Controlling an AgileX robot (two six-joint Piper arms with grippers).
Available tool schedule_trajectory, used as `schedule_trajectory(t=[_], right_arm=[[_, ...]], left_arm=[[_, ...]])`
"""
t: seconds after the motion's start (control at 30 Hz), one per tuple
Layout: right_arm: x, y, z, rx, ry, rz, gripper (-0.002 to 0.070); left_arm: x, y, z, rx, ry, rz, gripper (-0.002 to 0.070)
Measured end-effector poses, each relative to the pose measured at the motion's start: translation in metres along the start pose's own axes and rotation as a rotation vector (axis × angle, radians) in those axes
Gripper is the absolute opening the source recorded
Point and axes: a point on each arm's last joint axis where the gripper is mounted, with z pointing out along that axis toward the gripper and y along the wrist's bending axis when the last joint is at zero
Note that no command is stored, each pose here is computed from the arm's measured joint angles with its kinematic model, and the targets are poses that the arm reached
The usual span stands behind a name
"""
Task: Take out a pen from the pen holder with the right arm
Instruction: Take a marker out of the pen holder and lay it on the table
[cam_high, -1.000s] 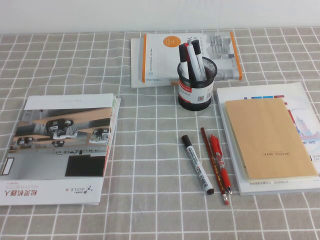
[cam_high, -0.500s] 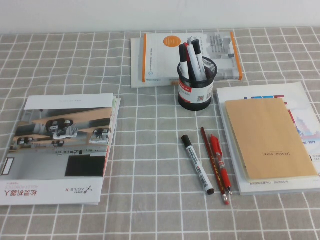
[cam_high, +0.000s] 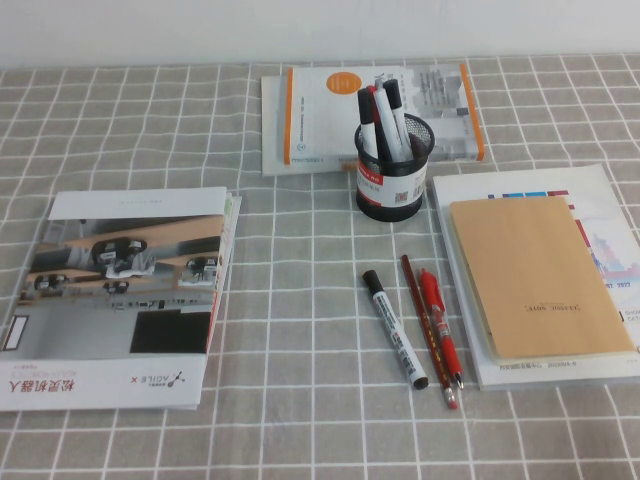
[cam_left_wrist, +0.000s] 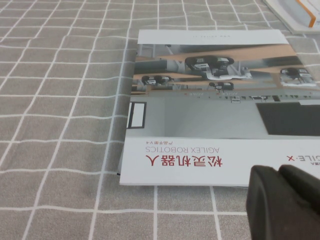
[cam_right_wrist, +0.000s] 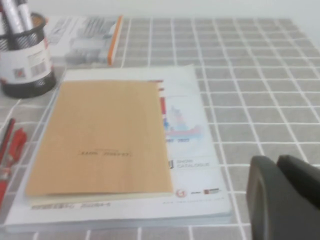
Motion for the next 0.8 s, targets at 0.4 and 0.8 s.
schedule_trajectory(t=[0.4,0.8], right_arm=[[0.025,-0.003,-0.002,0.031,-0.078,0.054,-0.0013],[0.025,0.001,-0.002,-0.016,-0.082,0.046,-0.0013]], left_arm=[[0.000,0.000,0.000,0.000,0.000,0.000,-0.0005],[0.000,0.000,0.000,0.000,0.000,0.000,-0.0005]])
